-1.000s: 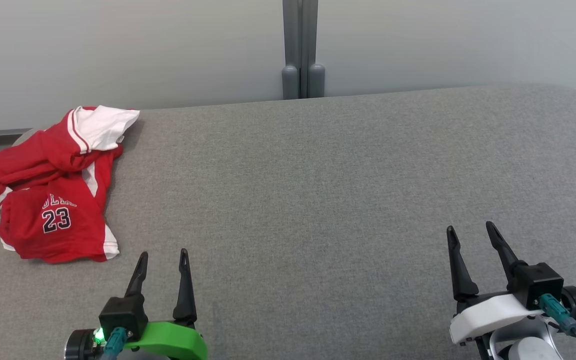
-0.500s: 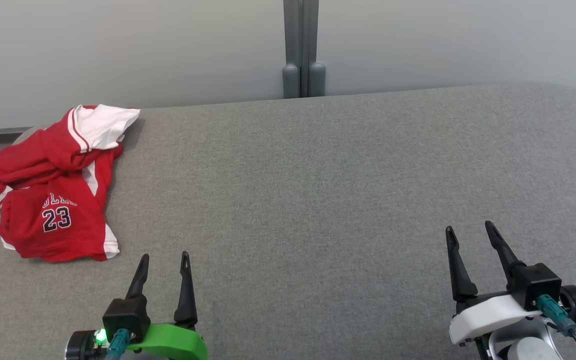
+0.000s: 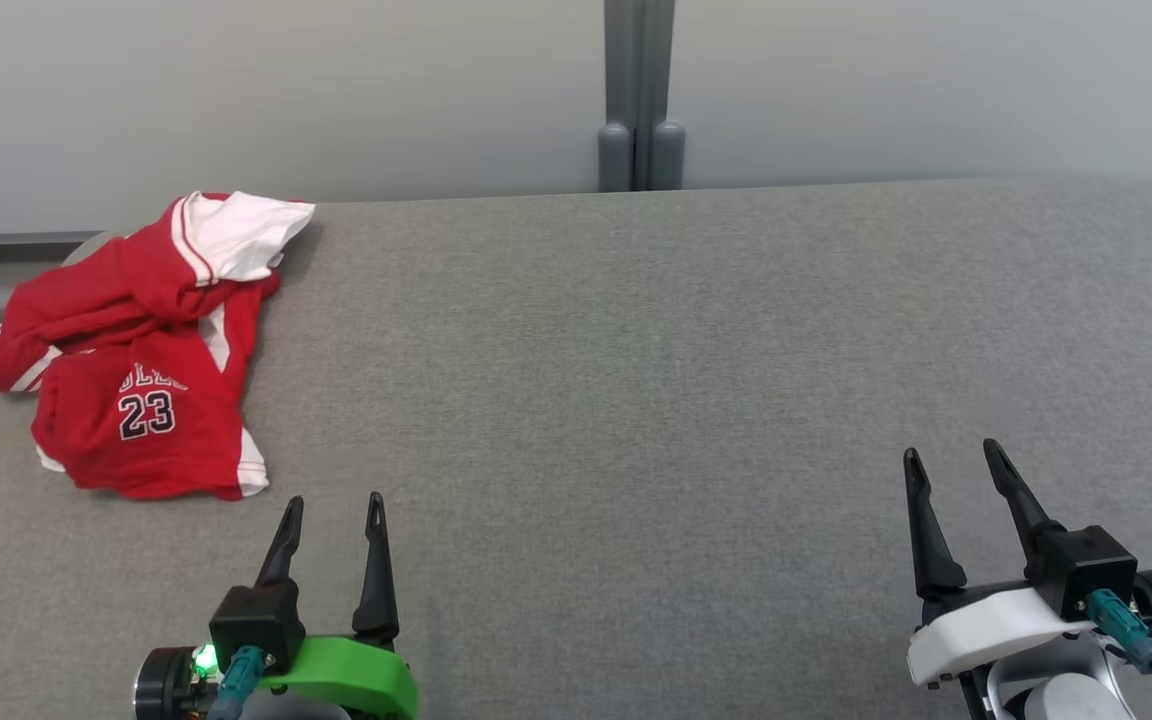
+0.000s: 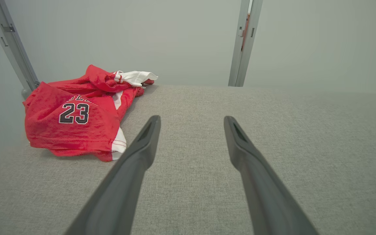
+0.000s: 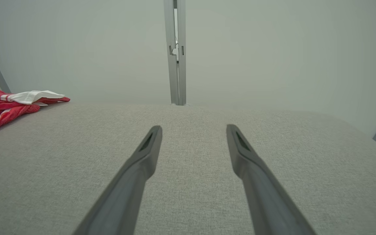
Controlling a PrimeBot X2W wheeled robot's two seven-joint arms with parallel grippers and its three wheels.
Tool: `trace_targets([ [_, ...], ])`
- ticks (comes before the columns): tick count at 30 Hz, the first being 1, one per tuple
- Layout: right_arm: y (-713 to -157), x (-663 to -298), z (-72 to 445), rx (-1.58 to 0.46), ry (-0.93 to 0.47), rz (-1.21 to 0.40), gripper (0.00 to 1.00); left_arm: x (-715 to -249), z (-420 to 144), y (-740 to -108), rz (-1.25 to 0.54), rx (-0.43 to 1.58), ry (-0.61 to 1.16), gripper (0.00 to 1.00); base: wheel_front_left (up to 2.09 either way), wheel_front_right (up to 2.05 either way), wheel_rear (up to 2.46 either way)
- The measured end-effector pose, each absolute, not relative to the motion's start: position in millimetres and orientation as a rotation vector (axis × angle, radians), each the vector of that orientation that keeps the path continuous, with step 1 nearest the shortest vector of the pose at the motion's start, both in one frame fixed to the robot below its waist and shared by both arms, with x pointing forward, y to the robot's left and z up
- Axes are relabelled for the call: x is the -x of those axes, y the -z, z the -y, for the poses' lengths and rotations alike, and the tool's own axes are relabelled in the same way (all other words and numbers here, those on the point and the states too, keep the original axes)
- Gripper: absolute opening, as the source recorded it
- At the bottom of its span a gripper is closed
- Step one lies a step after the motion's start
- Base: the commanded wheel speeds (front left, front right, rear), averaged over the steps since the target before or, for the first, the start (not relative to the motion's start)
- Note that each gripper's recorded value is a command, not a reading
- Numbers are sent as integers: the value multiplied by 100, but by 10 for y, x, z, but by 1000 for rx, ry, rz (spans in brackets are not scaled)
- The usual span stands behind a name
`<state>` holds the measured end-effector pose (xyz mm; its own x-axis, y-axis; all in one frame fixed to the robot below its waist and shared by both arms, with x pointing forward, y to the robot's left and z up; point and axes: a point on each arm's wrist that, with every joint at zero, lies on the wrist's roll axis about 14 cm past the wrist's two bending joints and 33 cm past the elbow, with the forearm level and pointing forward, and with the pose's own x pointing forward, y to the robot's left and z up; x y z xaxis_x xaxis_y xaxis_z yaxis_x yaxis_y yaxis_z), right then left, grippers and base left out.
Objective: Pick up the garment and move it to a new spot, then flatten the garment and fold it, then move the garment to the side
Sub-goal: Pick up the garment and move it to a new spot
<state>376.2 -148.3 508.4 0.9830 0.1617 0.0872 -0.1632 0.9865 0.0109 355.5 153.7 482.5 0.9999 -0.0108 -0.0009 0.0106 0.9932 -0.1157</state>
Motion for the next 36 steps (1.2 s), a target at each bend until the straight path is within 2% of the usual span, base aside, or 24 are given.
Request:
trace_targets([
  [14,-5124,-3997,610,-44,-410,95,100,-3158,-2313,-4920,40,98,-236,100,0,0,0],
  [26,-5115,-3993,-270,-61,-655,86,100,-2620,-2920,-5004,78,93,-468,100,0,0,0],
  [36,-5100,-4011,-417,-66,-695,84,100,-2522,-2987,-4987,71,92,-506,100,0,0,0],
])
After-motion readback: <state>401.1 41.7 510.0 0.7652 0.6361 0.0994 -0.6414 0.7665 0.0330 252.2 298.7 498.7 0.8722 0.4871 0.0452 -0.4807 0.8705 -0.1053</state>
